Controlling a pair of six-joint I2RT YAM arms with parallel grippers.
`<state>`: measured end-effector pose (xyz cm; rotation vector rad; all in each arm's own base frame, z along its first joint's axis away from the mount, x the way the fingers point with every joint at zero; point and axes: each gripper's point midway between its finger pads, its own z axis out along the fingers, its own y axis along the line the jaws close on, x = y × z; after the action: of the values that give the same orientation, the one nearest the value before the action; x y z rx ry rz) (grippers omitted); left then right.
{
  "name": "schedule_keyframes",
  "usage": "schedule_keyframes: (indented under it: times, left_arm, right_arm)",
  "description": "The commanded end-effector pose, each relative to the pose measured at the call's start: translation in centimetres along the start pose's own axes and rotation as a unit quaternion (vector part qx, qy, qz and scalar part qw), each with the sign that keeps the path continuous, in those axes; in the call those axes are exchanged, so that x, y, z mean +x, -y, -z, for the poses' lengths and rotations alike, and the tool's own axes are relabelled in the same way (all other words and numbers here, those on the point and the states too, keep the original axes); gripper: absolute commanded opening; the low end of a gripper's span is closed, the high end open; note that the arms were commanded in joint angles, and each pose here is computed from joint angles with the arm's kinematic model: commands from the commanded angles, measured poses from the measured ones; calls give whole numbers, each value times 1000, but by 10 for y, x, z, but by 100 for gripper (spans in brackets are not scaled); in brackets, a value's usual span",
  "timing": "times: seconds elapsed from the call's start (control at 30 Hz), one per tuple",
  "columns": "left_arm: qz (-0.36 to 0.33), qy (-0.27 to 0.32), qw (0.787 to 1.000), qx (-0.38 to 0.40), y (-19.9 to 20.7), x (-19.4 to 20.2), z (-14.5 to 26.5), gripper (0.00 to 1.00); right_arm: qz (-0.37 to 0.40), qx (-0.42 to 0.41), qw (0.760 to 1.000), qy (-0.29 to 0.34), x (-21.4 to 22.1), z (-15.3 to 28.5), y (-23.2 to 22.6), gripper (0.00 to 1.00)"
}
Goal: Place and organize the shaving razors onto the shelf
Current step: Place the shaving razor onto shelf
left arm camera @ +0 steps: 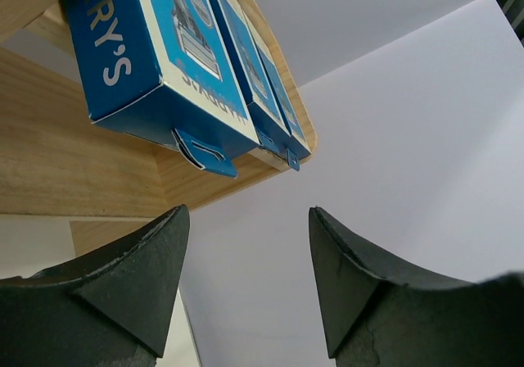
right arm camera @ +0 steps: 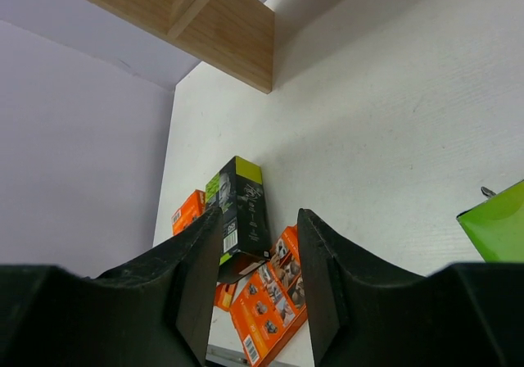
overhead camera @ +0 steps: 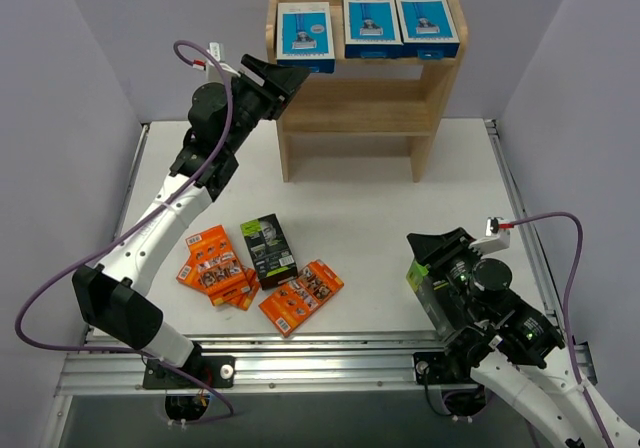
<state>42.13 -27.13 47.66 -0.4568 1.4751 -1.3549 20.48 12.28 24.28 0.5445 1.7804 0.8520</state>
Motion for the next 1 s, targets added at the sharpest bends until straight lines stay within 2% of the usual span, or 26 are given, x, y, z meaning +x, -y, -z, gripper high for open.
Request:
schedule_keyframes:
  times: [0.0,0.43,0.97]
  left_arm:
    - [-12,32,999,32,27,-22,-3,69]
    - [-23,36,999,10,9,-23,-14,63]
    - [-18,37,999,14,5,-21,-27,57]
  right_arm:
    - [-8,-2,1000,5,-1,0,1,37]
    - [-11,-8,1000,10,2,2,7,35]
    - [-3,-12,1000,10,4,-2,7,32]
